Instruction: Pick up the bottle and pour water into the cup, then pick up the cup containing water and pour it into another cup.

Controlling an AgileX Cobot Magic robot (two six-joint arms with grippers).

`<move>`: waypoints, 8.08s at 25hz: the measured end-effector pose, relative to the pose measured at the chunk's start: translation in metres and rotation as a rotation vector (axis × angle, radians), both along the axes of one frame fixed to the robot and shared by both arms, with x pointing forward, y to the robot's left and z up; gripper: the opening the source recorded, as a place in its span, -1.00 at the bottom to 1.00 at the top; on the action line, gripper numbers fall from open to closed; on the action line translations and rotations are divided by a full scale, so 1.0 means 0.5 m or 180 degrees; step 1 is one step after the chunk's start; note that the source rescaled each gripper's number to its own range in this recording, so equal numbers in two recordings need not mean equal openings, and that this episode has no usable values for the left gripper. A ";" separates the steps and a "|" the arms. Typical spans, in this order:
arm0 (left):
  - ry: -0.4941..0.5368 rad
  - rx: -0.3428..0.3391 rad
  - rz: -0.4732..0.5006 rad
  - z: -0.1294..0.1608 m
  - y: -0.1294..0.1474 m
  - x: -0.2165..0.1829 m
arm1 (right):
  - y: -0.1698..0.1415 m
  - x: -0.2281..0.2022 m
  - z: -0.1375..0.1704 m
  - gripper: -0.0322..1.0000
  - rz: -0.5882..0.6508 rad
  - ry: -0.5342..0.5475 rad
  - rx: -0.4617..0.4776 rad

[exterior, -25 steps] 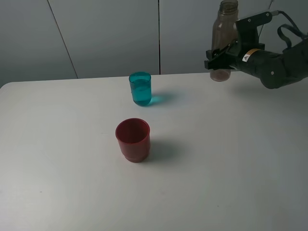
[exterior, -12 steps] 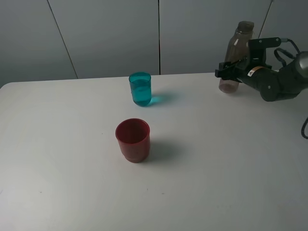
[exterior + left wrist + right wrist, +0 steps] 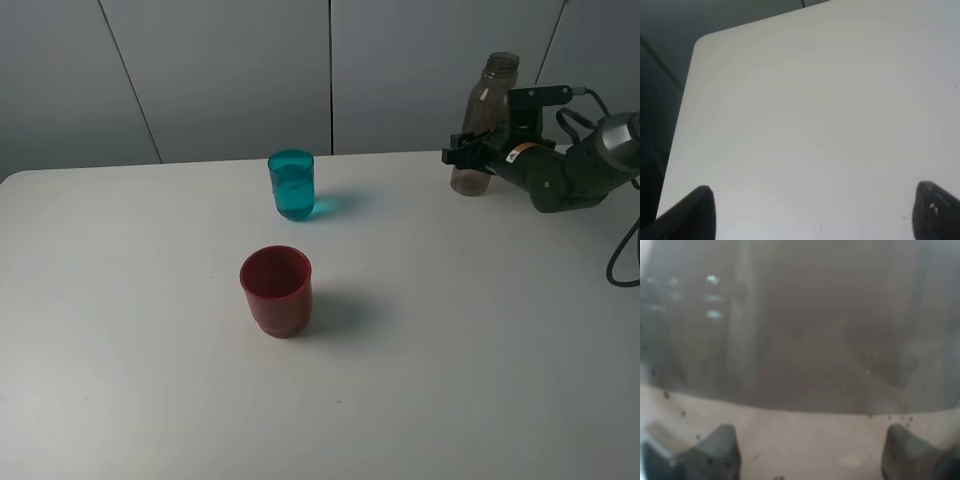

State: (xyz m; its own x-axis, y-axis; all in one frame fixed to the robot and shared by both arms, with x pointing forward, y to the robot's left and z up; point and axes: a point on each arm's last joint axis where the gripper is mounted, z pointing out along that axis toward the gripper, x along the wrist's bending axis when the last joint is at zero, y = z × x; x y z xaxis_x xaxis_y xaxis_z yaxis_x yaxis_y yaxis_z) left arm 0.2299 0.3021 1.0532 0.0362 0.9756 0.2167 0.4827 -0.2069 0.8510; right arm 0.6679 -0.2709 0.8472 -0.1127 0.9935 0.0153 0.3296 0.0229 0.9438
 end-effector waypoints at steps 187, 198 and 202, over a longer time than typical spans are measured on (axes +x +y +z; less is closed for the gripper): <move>0.0000 0.0000 0.0000 0.000 0.000 0.000 | 0.461 -0.034 -0.094 -0.74 0.2172 -0.0225 0.0148; 0.0000 0.0000 0.0000 0.000 0.000 0.000 | 0.461 -0.034 -0.094 -0.87 0.2174 -0.0227 0.0143; 0.0000 0.0000 0.0000 0.000 0.000 0.000 | 0.461 -0.034 -0.094 -0.87 0.2179 -0.0209 0.0123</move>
State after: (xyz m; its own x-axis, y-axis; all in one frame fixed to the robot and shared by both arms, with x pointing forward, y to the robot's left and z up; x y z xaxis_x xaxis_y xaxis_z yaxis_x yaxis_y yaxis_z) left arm 0.2299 0.3021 1.0532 0.0362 0.9756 0.2166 0.4828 -0.2069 0.8510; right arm 0.6507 -0.0404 0.8001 -0.7166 0.6972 0.0211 0.1952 0.1714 0.9657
